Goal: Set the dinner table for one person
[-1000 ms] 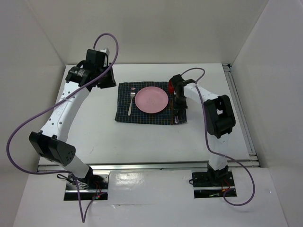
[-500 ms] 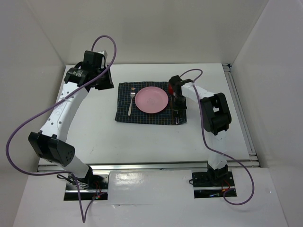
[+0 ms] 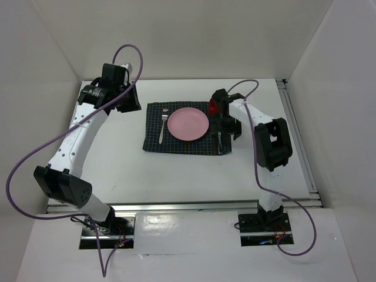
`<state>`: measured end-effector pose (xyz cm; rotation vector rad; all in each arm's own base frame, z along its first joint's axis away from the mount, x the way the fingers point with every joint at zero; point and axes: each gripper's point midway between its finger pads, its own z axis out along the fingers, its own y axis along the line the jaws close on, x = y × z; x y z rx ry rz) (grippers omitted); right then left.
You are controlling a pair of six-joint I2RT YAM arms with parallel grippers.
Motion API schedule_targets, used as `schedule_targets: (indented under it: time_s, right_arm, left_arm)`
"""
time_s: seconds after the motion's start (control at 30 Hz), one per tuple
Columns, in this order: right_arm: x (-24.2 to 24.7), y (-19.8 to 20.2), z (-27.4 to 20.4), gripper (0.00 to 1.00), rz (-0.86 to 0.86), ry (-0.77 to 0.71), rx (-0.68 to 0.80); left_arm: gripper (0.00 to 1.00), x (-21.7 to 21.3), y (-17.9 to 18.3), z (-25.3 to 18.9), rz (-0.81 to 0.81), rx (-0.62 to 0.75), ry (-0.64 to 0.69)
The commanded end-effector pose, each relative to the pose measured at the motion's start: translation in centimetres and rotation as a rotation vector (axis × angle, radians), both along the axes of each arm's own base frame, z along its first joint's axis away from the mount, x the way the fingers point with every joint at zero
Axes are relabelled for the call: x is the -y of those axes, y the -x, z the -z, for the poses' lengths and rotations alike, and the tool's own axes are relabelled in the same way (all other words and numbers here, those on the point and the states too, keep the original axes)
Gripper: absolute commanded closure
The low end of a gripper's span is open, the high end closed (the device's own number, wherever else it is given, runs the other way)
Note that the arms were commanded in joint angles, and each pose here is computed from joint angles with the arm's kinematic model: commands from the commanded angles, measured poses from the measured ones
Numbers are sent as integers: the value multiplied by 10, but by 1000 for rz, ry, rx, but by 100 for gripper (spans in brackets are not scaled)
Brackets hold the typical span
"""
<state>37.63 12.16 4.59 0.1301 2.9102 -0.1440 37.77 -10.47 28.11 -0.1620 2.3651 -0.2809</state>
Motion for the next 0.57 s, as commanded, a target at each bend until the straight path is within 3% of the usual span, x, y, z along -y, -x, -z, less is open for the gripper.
schedule_targets:
  time_s: [0.0,0.27,0.4,0.53]
  right_arm:
    - [28,-10,-91,1,106,53,214]
    - [78,26,-197,0,316,40,548]
    - [105,57,-198,0,432,72,634]
    - [107,72,-202,2,422,27,696]
  left_arm:
    - [64,-1,6,-24,25,69,18]
    - [64,-13,12,-41,-37,109,2]
    - [64,-31,18,-49,-137,181,-3]
    - [63,-31,24,-55,-156,260,43]
